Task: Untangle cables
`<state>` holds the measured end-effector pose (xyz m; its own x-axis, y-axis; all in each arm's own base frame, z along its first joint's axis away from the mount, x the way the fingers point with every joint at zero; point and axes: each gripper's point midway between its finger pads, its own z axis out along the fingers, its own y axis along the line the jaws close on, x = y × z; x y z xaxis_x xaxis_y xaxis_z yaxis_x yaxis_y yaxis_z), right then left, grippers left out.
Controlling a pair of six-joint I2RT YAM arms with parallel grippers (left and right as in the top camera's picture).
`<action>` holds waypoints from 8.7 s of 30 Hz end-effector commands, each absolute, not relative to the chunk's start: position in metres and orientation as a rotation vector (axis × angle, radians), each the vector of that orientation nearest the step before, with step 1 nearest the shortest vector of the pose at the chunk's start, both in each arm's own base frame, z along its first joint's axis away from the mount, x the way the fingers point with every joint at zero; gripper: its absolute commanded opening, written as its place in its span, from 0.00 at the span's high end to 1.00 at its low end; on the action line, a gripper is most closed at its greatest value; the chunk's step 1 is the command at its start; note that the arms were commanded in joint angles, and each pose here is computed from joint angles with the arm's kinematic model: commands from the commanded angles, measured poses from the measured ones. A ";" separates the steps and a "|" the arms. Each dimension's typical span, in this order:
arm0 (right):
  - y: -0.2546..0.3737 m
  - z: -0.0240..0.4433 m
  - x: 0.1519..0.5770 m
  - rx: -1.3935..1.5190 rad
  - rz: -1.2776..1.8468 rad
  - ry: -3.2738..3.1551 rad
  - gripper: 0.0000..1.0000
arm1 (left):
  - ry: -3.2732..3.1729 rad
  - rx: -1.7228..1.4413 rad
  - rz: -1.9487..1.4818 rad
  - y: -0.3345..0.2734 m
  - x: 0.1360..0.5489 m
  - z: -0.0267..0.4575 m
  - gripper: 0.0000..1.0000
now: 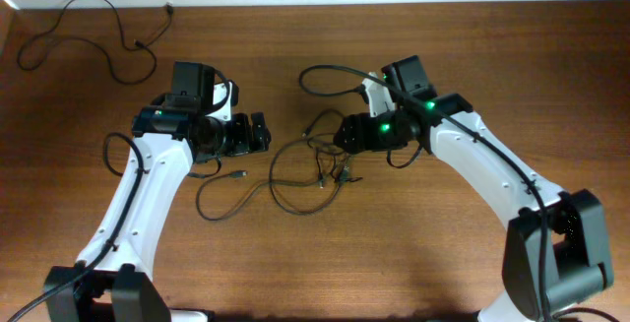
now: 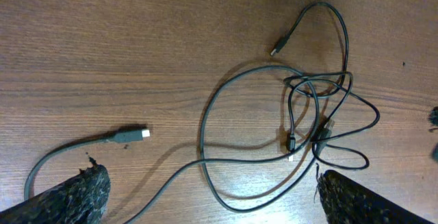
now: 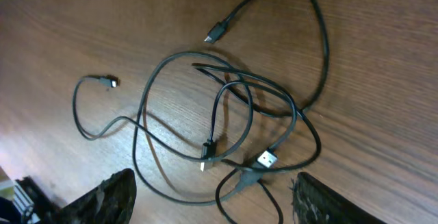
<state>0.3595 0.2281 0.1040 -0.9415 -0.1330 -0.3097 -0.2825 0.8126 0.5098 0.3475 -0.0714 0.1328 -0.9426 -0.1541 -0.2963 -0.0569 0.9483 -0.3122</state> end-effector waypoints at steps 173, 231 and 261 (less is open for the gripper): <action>0.162 0.340 0.350 0.005 0.480 2.544 0.29 | 2.575 0.484 -0.807 -0.161 0.337 0.158 0.01; 0.100 0.311 0.367 0.239 0.428 2.647 0.01 | 1.715 0.850 -0.635 -0.245 0.294 0.420 1.00; 0.151 0.333 0.361 -0.263 0.751 2.537 0.02 | 1.500 0.607 -0.967 -0.257 0.286 0.503 1.00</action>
<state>0.3500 0.1701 0.3477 -0.8504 -0.0855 -0.5191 -0.3985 0.7489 0.5295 0.2856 -0.2617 0.5026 -0.1337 -0.1316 -0.9822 0.8460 0.5011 -0.1823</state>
